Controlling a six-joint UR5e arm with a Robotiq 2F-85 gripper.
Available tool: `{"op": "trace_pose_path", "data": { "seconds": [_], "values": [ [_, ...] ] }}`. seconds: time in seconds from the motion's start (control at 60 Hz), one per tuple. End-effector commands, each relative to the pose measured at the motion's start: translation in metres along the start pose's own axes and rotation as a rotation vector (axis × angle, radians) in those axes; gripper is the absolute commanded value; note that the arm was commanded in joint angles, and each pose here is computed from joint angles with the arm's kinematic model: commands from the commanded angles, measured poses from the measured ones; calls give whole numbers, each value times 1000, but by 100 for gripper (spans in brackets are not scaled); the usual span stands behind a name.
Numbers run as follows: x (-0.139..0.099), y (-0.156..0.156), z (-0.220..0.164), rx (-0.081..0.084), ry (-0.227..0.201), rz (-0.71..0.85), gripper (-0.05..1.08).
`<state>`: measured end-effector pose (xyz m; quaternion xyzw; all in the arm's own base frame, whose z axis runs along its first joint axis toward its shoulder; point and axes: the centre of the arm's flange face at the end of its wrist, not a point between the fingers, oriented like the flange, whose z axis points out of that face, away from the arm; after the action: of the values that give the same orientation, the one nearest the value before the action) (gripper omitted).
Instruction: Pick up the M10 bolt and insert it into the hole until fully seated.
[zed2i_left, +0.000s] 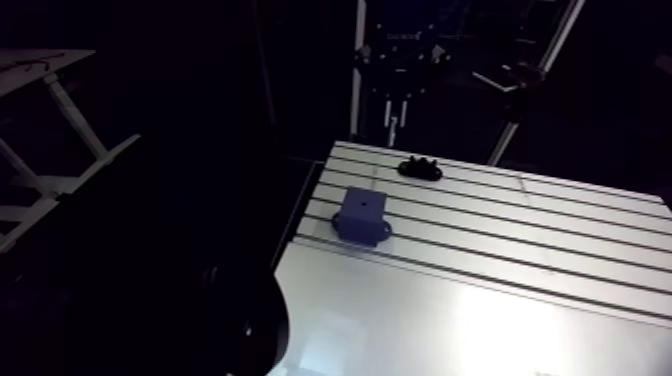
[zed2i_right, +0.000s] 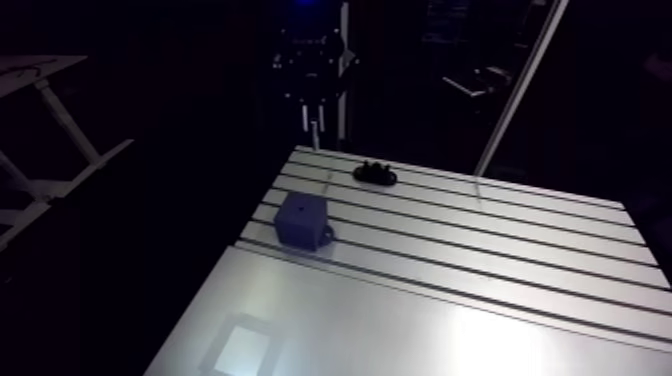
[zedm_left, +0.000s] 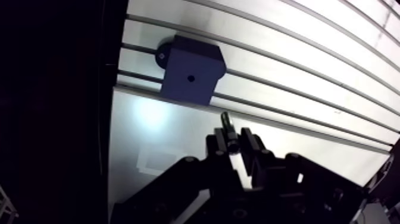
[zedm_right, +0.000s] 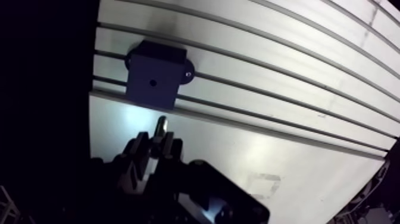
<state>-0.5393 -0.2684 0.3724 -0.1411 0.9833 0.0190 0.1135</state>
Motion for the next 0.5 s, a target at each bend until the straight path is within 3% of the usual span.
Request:
{"op": "trace_pose_path", "data": {
  "seconds": [0.017,0.333,0.5],
  "values": [
    [-9,-15,12,-17,-20,-19,108],
    [-10,-23,26,-20,-27,-34,108],
    [-3,-21,38,-49,-40,-31,108]
  ]
}}
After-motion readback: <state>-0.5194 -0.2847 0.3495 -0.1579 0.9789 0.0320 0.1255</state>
